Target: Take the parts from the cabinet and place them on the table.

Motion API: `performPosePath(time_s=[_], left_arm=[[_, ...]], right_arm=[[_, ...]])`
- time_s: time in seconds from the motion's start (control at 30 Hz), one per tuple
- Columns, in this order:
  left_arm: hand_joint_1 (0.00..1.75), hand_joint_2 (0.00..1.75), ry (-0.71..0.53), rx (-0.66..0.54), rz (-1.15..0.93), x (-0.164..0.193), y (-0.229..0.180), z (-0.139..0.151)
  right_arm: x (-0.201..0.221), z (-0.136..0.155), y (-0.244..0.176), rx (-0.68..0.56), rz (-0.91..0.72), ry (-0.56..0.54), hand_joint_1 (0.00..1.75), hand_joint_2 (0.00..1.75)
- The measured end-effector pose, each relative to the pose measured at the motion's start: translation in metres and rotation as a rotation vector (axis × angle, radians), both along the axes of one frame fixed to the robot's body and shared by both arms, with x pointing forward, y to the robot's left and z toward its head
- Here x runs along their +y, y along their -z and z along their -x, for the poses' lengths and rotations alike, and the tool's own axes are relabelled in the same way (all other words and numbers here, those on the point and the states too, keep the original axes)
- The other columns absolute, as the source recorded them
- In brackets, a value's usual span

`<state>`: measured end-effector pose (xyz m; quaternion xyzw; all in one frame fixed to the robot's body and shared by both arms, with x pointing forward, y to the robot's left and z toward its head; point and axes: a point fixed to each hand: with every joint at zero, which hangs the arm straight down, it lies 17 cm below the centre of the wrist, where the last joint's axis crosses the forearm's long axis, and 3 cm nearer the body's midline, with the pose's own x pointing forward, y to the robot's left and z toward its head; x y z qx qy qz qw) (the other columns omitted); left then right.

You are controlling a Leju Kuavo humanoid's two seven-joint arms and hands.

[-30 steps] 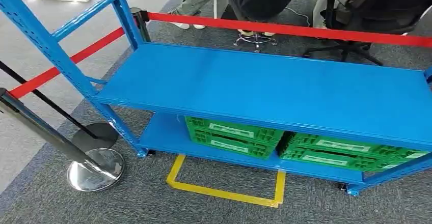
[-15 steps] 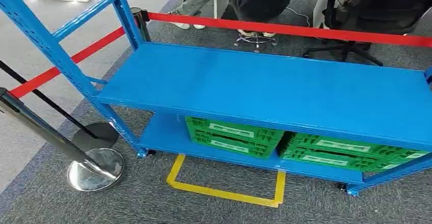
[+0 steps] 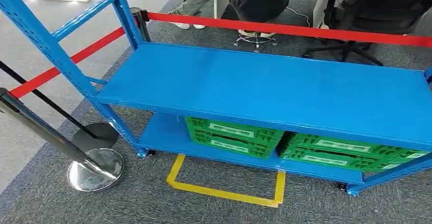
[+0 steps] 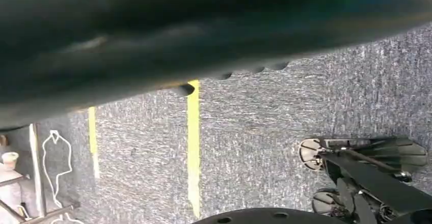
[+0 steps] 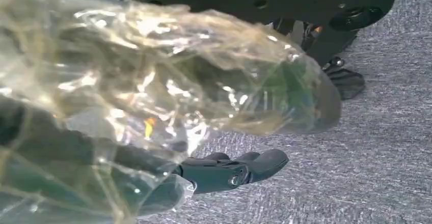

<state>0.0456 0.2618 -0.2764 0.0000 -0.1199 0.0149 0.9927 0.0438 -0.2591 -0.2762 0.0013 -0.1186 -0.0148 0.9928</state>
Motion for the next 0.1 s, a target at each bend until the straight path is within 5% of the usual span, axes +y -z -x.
performPosePath(time_s=[0.1], left_arm=[[0.0, 0.0, 0.0, 0.0, 0.0, 0.0, 0.0, 0.0]], right_arm=[[0.0001, 0.0001, 0.0, 0.0, 0.0, -0.001, 0.0, 0.0]])
